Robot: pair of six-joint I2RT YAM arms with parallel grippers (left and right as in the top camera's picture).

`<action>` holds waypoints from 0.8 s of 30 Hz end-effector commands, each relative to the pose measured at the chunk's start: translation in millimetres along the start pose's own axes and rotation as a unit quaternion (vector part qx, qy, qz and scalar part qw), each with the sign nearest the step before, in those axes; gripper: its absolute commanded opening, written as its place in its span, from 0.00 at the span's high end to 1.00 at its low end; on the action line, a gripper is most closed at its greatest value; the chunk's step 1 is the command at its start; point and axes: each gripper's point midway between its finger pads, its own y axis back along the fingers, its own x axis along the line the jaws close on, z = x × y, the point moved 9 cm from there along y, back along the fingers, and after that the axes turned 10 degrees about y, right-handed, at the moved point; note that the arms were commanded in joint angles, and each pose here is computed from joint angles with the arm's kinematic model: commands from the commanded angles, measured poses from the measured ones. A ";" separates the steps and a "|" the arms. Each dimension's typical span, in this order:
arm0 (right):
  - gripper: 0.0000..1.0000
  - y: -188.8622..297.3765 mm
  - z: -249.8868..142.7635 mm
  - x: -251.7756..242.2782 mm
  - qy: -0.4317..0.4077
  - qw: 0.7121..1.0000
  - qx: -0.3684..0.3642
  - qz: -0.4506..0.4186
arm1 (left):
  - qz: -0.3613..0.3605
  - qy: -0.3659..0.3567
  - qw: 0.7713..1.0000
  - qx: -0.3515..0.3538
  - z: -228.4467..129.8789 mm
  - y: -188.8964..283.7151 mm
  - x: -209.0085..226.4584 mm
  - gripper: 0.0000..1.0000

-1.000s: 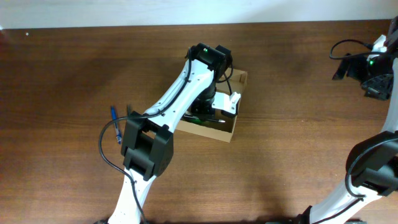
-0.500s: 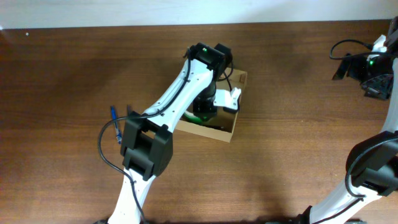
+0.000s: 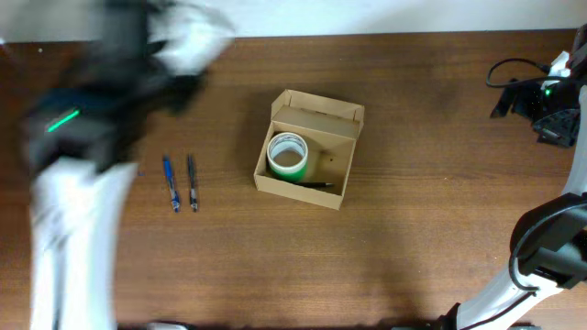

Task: Pack container
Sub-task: 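Return the left gripper to the pens and grasp the blue pen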

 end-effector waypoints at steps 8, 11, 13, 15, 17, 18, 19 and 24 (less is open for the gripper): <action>0.01 -1.9 0.3 2.4 0.000 1.000 0.002 0.005 | 0.057 0.287 0.910 0.293 -158.0 -118.6 24.3 0.50; 0.01 -1.9 0.3 2.4 0.000 1.000 0.002 0.005 | 0.023 0.291 0.885 0.363 -196.9 -151.2 7.5 0.49; 0.01 -1.9 0.3 2.4 0.000 1.000 0.002 0.005 | 0.010 0.294 0.878 0.378 -208.1 -164.5 2.0 0.48; 0.01 -1.9 0.3 2.4 0.000 1.000 0.002 0.005 | -0.002 0.298 0.875 0.381 -212.4 -174.9 -0.9 0.48; 0.01 -1.9 0.3 2.4 0.000 1.000 0.002 0.005 | -0.004 0.300 0.875 0.381 -214.9 -183.4 -1.6 0.47; 0.01 -1.9 0.3 2.4 0.000 1.000 0.002 0.005 | -0.004 0.300 0.875 0.381 -216.1 -187.3 -1.5 0.47; 0.01 -1.9 0.3 2.4 0.000 1.000 0.002 0.005 | -0.005 0.300 0.875 0.381 -217.1 -190.4 -1.8 0.47; 0.01 -1.9 0.3 2.4 0.000 1.000 0.002 0.005 | -0.012 0.315 0.869 0.382 -226.8 -208.4 -6.4 0.44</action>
